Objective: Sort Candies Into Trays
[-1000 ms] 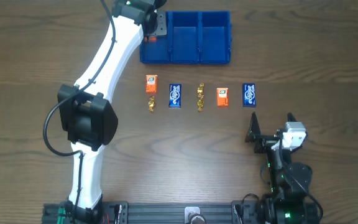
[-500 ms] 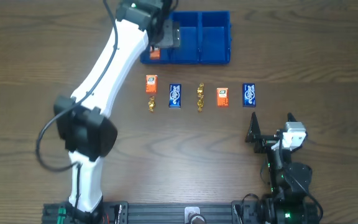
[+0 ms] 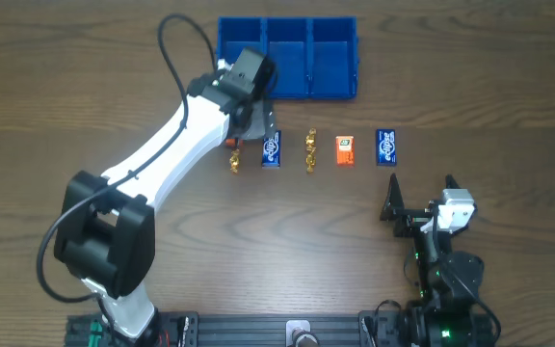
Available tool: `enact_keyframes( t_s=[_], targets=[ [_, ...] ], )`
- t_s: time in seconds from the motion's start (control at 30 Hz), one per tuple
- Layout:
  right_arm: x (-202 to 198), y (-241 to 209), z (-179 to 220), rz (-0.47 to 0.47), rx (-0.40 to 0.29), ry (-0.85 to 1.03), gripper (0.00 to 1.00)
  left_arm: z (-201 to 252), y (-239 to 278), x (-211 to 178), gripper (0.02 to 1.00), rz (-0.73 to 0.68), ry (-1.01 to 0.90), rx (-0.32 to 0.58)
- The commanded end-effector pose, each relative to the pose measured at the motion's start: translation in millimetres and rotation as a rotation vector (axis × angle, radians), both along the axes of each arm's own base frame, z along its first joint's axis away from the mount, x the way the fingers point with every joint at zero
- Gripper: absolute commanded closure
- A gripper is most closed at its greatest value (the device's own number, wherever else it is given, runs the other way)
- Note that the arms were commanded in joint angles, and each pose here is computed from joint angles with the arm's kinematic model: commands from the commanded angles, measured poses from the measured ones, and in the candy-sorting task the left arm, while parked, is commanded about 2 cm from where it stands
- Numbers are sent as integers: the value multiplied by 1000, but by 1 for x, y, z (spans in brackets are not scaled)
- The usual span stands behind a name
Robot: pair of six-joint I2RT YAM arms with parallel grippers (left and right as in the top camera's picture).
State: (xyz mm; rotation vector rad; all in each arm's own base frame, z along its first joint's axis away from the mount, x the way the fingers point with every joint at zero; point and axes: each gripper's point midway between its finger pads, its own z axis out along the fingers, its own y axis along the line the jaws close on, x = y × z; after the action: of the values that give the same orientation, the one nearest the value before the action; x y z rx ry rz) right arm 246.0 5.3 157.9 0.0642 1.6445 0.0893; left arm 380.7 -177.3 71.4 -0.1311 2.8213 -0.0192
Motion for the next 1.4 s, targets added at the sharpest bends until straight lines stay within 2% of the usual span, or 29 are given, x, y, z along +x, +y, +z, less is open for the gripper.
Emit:
enact_keyframes(
  t_s=[0.03, 0.5, 0.83, 1.1, 1.4],
  targets=[
    [0, 0, -1, 0, -6, 3, 3, -28, 15, -4, 73, 25, 34, -27],
    [0, 0, -2, 0, -6, 3, 1, -65, 11, 11, 102, -58, 41, -1],
    [0, 0, -2, 0, -6, 3, 1, -72, 12, 17, 143, -94, 30, 13],
    [0, 0, -2, 0, -6, 3, 1, -74, 11, 19, 213, -111, 25, 11],
    [0, 0, -2, 0, -6, 3, 1, -77, 8, 17, 470, -115, 35, 0]
  ],
)
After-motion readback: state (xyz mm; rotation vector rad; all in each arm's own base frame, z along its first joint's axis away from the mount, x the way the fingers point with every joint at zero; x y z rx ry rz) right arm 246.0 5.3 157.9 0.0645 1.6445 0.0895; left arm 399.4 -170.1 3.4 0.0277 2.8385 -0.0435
